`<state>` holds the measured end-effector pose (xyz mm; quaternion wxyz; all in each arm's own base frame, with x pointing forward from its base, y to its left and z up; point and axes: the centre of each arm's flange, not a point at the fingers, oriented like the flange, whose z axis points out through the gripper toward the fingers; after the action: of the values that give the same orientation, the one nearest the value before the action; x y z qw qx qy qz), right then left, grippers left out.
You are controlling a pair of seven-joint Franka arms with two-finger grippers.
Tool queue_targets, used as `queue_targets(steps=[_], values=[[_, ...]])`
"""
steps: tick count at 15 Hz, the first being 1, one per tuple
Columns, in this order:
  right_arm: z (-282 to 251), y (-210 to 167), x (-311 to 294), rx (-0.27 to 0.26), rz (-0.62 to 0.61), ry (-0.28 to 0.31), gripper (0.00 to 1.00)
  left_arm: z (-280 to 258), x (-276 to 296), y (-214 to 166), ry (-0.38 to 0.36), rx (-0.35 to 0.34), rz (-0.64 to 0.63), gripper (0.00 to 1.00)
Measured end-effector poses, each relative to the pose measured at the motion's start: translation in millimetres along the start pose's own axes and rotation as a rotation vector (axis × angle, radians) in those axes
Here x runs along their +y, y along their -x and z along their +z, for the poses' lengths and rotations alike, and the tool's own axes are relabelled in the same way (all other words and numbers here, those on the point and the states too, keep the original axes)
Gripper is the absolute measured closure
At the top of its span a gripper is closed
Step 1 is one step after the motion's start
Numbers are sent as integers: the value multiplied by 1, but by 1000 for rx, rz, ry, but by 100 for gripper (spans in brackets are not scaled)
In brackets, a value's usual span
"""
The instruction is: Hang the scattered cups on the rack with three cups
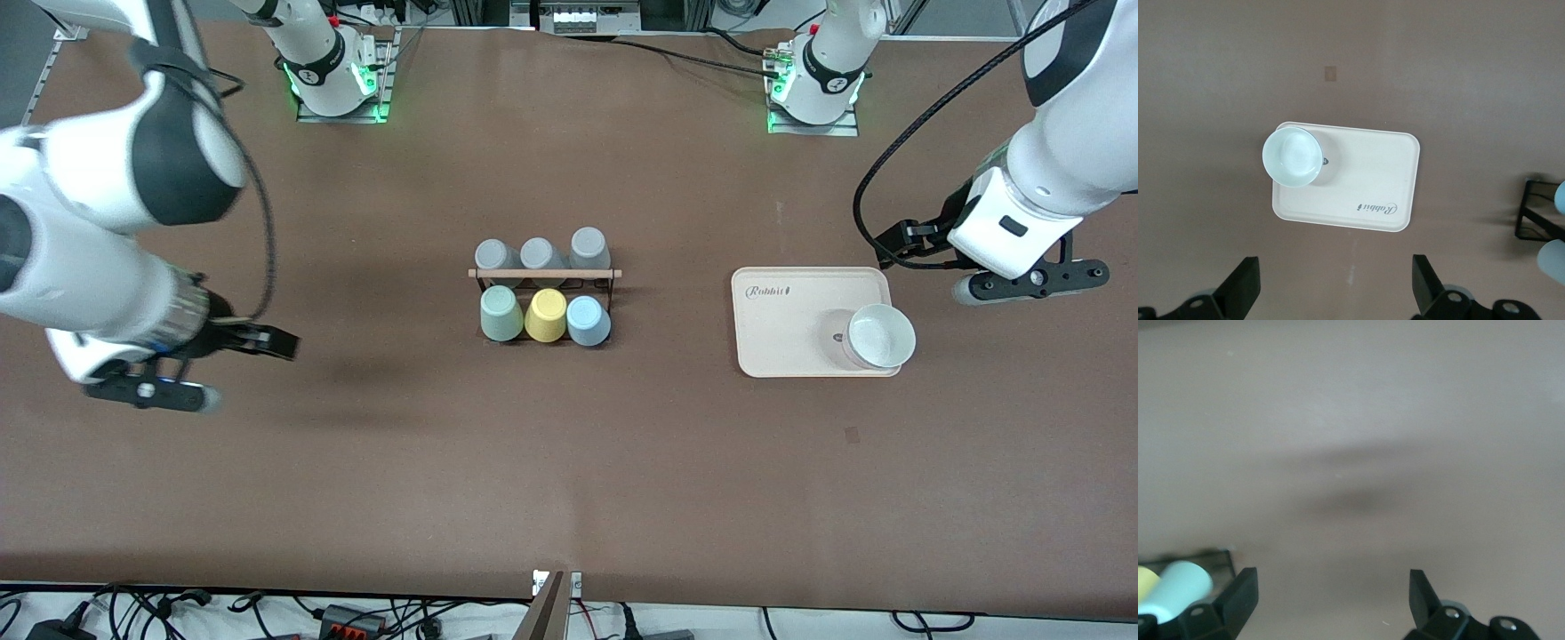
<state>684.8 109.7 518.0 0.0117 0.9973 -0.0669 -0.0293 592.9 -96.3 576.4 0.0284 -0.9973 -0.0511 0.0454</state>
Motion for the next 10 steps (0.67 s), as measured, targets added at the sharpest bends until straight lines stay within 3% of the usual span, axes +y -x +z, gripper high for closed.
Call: queue_targets(steps=[5, 10], values=[[-51, 29, 50, 18, -11, 6, 0, 1, -18, -5, 7, -4, 75, 0], [-50, 83, 59, 78, -21, 29, 0, -6, -16, 0, 9, 8, 83, 0]])
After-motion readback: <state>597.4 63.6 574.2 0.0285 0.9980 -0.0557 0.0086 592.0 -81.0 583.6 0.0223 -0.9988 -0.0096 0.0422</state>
